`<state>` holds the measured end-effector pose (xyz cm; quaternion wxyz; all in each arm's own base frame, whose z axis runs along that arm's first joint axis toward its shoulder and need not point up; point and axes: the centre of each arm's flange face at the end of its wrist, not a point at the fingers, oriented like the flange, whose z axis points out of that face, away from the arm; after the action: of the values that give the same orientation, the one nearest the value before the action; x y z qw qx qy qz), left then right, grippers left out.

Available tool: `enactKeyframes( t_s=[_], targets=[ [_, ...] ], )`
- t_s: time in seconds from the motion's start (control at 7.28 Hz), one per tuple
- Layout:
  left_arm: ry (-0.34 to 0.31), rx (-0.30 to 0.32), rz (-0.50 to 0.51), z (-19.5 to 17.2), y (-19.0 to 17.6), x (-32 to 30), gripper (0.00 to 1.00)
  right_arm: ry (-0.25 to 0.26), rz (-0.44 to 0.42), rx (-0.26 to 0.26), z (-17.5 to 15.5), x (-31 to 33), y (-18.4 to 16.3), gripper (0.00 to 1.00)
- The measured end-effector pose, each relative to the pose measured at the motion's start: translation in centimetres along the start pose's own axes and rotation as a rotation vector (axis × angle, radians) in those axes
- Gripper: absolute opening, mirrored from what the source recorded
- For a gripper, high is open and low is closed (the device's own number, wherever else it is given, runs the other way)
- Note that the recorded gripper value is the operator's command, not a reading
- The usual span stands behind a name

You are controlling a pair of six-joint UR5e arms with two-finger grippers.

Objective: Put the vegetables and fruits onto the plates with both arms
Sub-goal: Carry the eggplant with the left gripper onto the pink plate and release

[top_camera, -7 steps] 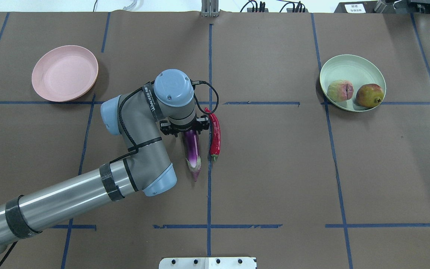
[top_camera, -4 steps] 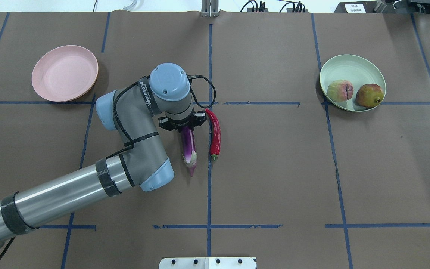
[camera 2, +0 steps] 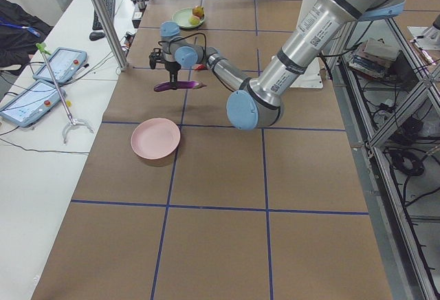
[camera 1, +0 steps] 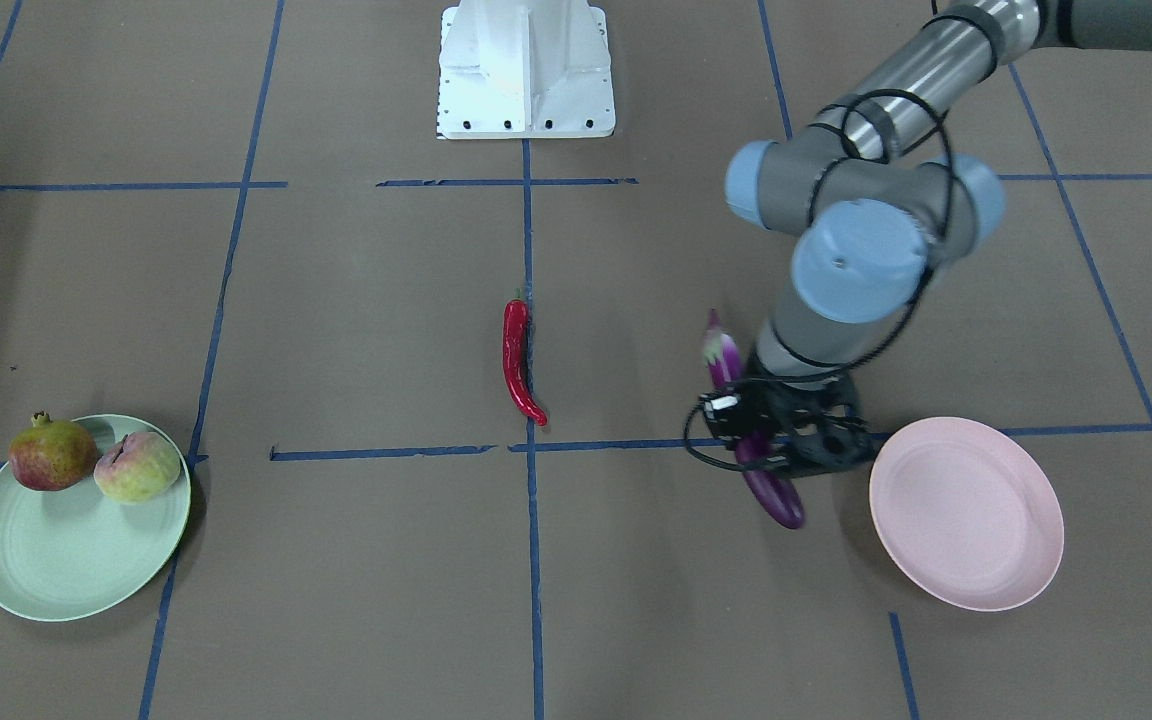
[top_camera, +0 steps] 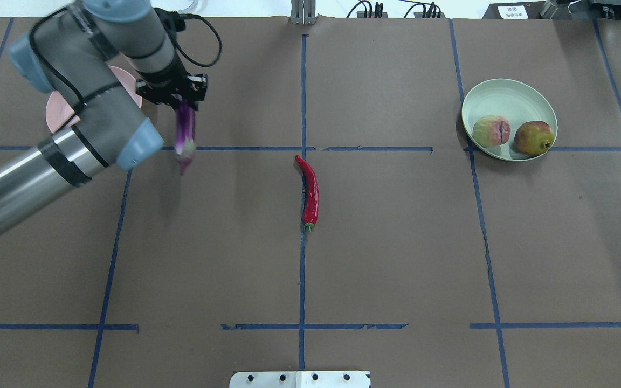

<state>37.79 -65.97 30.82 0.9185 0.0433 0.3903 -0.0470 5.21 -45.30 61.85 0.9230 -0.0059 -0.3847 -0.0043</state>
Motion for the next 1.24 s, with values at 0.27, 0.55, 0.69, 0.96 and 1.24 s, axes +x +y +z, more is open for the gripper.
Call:
enactKeyframes(
  t_s=[0.27,0.55,0.69,0.96,1.24],
  targets=[
    [-0.069,-0.008,0.117,0.2,-6.4,-11.1,0.07,0.0,0.001,0.0,0.0,0.0,0.0,1.0],
    [-0.084,-0.005,0.174,3.6,-7.5,-18.9,1.0,0.0,0.0,0.0,0.0,0.0,0.0,1.0],
    [-0.08,0.0,0.184,4.6,-7.2,-20.5,1.0,0.0,0.0,0.001,0.0,0.0,0.0,1.0],
    [-0.038,-0.015,0.195,4.9,-6.3,-20.8,1.0,0.0,-0.002,0.002,-0.1,-0.1,0.0,1.0],
    [0.048,-0.059,0.174,2.5,-5.6,-18.3,1.0,0.0,-0.003,0.003,-0.1,-0.1,0.0,1.0]
  ],
)
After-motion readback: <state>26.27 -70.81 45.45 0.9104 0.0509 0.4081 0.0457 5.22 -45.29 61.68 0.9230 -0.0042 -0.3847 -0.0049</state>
